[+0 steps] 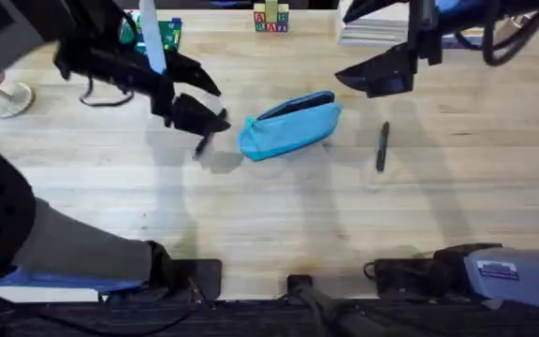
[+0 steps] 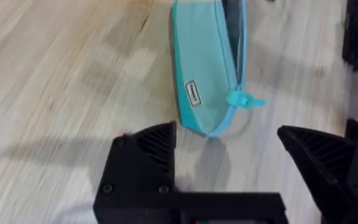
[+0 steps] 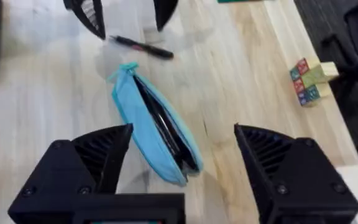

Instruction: Unzip the bag, pick up the pens from the table one at a time and place them inside, then zip the bag closed.

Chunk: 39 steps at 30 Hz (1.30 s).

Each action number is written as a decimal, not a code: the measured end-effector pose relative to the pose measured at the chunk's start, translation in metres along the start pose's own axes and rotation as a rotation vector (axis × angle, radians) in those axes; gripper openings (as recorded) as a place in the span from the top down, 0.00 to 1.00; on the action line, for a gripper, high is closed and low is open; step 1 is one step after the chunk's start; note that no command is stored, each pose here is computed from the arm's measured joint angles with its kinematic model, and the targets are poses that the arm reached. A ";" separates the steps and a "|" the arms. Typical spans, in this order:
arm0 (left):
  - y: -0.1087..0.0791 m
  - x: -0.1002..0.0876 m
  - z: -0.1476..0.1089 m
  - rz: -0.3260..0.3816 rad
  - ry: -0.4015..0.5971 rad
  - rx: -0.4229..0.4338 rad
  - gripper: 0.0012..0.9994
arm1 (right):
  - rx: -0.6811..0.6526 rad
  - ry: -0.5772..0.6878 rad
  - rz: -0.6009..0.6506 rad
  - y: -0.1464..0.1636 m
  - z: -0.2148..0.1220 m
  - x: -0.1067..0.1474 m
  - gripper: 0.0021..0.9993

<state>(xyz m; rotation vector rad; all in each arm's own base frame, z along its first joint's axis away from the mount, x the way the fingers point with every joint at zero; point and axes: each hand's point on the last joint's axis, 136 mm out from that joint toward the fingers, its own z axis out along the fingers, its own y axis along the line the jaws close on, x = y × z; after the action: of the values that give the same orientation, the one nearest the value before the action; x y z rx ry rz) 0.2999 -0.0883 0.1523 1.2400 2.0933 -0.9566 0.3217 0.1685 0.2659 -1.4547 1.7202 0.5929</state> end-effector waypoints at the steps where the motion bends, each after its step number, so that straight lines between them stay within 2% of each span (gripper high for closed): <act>1: 0.000 -0.002 -0.004 0.001 0.020 -0.007 0.00 | 0.015 0.013 -0.006 0.000 -0.003 0.000 0.00; 5: 0.002 -0.008 -0.017 0.012 0.073 -0.034 0.00 | 0.048 0.040 -0.021 0.001 -0.010 0.000 0.00; 8: 0.003 -0.009 -0.023 -0.011 0.108 -0.050 0.00 | 0.053 0.053 -0.018 0.002 -0.012 0.001 0.00; 13: 0.004 0.002 -0.034 -0.155 0.221 -0.101 0.00 | 0.054 0.067 -0.011 0.003 -0.012 0.004 0.00; 17: 0.005 0.007 -0.040 -0.221 0.268 -0.133 0.00 | 0.055 0.070 -0.011 0.003 -0.012 0.005 0.00; 28: 0.007 0.010 -0.042 -0.264 0.288 -0.151 0.00 | 0.057 0.069 -0.012 0.002 -0.013 0.004 0.01; 29: 0.007 0.010 -0.042 -0.264 0.288 -0.151 0.00 | 0.057 0.069 -0.014 0.002 -0.012 0.004 0.07; 30: 0.007 0.010 -0.042 -0.263 0.288 -0.152 0.00 | 0.059 0.068 -0.015 0.002 -0.013 0.004 0.21; 35: 0.006 0.009 -0.041 -0.265 0.280 -0.147 0.00 | 0.057 0.069 -0.011 0.002 -0.012 0.004 0.92; 36: 0.006 0.008 -0.041 -0.272 0.274 -0.146 0.00 | 0.056 0.070 -0.008 0.002 -0.012 0.005 0.96; 37: 0.006 0.006 -0.040 -0.319 0.264 -0.149 0.00 | 0.056 0.070 -0.008 0.003 -0.012 0.005 0.97; 39: 0.006 0.006 -0.040 -0.356 0.262 -0.154 0.00 | 0.056 0.070 -0.008 0.003 -0.012 0.005 0.97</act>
<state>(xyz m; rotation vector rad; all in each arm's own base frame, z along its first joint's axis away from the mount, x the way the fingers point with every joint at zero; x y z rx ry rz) 0.2989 -0.0512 0.1707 0.9759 2.6021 -0.7896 0.3157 0.1568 0.2691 -1.4576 1.7701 0.4911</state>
